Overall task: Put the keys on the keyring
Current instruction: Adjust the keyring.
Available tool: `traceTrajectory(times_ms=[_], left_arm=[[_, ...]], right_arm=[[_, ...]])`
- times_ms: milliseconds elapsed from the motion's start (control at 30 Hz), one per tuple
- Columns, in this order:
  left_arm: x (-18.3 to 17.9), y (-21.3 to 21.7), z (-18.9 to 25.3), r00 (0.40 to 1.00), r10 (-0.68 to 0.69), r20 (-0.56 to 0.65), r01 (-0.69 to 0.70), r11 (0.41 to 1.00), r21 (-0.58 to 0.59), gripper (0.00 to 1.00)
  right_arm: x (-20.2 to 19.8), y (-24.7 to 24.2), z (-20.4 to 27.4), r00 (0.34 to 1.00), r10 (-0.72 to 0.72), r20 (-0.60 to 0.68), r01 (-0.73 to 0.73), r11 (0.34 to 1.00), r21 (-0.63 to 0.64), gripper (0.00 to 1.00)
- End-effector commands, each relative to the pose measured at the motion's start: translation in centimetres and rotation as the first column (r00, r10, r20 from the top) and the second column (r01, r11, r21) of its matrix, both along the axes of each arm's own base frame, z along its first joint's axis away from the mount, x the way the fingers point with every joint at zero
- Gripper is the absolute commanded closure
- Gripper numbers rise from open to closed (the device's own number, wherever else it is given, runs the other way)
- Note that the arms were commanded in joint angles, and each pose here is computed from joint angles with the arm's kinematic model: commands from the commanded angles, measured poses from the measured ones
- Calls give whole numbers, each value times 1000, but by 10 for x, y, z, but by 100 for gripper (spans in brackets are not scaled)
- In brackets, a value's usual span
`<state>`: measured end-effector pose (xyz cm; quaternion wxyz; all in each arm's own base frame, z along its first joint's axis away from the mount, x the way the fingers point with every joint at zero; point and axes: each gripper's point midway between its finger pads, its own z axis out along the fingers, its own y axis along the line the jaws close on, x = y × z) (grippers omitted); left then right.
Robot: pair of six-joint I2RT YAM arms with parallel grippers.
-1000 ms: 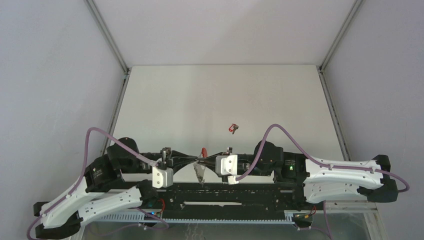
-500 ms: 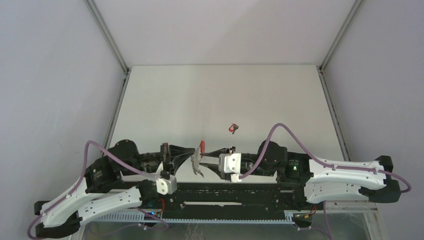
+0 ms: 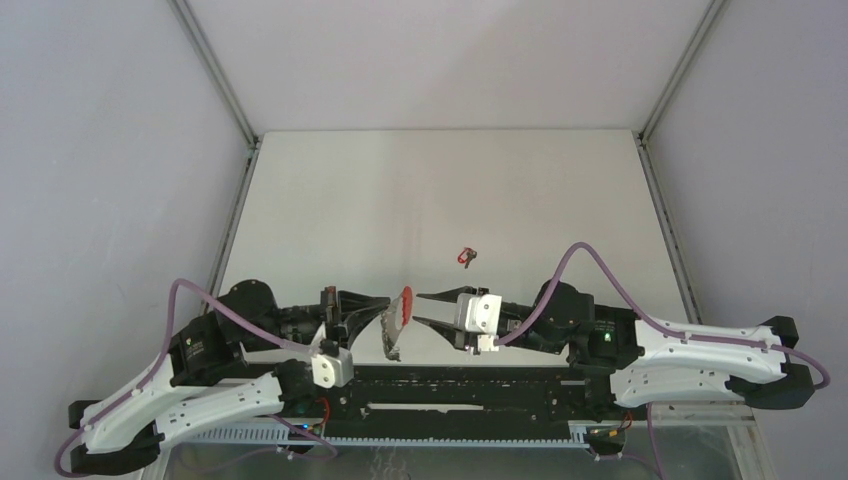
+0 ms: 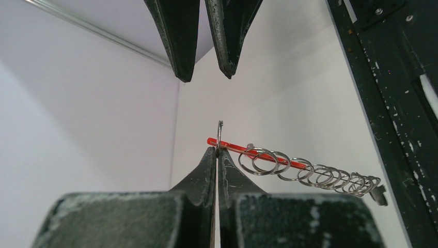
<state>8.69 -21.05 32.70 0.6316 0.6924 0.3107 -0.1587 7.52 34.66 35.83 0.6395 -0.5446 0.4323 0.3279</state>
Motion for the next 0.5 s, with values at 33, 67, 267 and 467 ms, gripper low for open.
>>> traceTrajectory(times_ms=[33, 67, 267, 467], left_arm=[[-6, -4, 17, 999, -27, -19, 25, 997, -78, 100], [-5, -4, 16, 1000, -25, -9, 24, 997, -72, 100], [0, -5, 1, 1000, -17, 16, 17, 1000, 6, 100], [8, -5, -13, 1000, 5, 11, -6, 992, 128, 100]], right_arm=[[2, -4, 4, 999, -10, -35, 11, 1000, 25, 56], [0, -3, 4, 999, 1, -32, 0, 1000, 28, 55], [-12, 10, 7, 996, 87, 3, -87, 996, 31, 53], [-10, 24, -6, 995, 94, 21, -93, 995, -31, 55]])
